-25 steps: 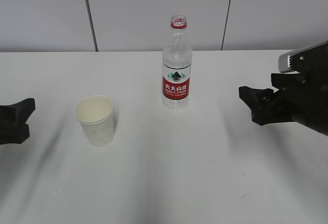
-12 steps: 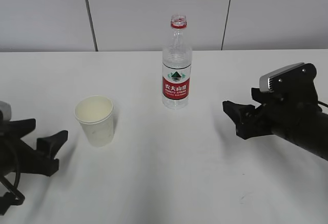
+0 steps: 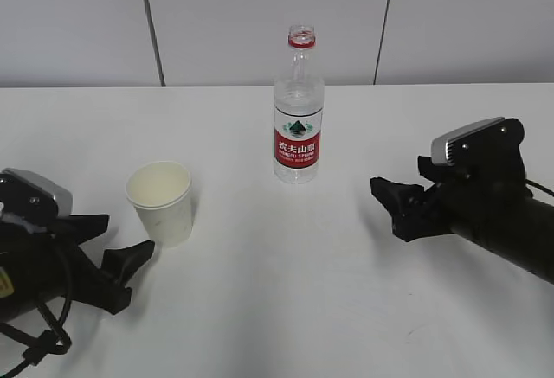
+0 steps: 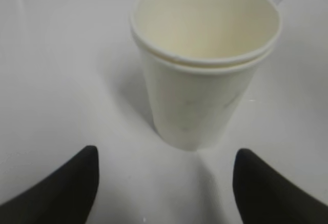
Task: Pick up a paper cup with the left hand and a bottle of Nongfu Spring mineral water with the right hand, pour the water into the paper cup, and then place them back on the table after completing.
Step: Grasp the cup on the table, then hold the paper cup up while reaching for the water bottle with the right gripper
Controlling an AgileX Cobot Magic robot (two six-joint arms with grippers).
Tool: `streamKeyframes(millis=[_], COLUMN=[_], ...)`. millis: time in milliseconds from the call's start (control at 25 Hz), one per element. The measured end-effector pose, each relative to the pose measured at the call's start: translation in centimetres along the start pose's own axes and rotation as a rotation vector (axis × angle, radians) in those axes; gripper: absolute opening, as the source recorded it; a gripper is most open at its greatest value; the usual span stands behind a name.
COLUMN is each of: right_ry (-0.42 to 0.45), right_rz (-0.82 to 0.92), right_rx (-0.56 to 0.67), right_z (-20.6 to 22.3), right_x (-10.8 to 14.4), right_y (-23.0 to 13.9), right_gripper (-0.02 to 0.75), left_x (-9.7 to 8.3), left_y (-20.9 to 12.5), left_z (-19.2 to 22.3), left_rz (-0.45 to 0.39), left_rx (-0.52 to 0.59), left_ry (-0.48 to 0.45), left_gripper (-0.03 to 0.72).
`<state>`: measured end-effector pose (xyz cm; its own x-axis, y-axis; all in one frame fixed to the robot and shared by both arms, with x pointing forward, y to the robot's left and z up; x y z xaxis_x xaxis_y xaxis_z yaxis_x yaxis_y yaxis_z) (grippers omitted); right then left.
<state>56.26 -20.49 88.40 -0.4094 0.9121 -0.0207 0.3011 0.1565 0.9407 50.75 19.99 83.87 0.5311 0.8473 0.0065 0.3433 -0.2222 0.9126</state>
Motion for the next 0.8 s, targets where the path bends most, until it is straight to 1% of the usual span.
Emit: streamKeyframes(millis=[120, 320, 560, 800], right_ry=[0.004, 0.022, 0.032, 0.043], right_rz=[0.006, -0.005, -0.011, -0.01], right_rx=[-0.002, -0.023, -0.028, -0.047], right_z=[0.3, 0.3, 0.4, 0.4], right_x=[0.0, 0.3, 0.4, 0.6], right_y=[-0.4, -0.2, -0.1, 0.0], right_gripper=[0.587, 0.587, 0.587, 0.587], left_x=[-0.3, -0.2, -0.4, -0.7], left_y=[0.3, 0.3, 1.4, 1.8], left_z=[0.9, 2.5, 3.5, 4.1], left_rz=[0.026, 0.034, -0.011, -0.007], left_rx=[-0.014, -0.022, -0.059, -0.074], left_ry=[-0.046, -0.076, -0.118, -0.16], left_gripper=[0.5, 0.5, 0.5, 0.5])
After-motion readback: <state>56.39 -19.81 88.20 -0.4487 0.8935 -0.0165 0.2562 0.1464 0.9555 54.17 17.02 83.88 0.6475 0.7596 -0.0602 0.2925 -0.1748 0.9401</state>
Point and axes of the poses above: a point on each arm's last joint axis where the gripper is mounted, z pointing out along that axis toward the gripper, x along the wrist's bending axis when the last joint is at zero, y = z × x, the point moved 5 cm from there along z, pointing out along that axis toward the gripper, and after that the axes turned 3 degrees about z, right-handed, at the moved point
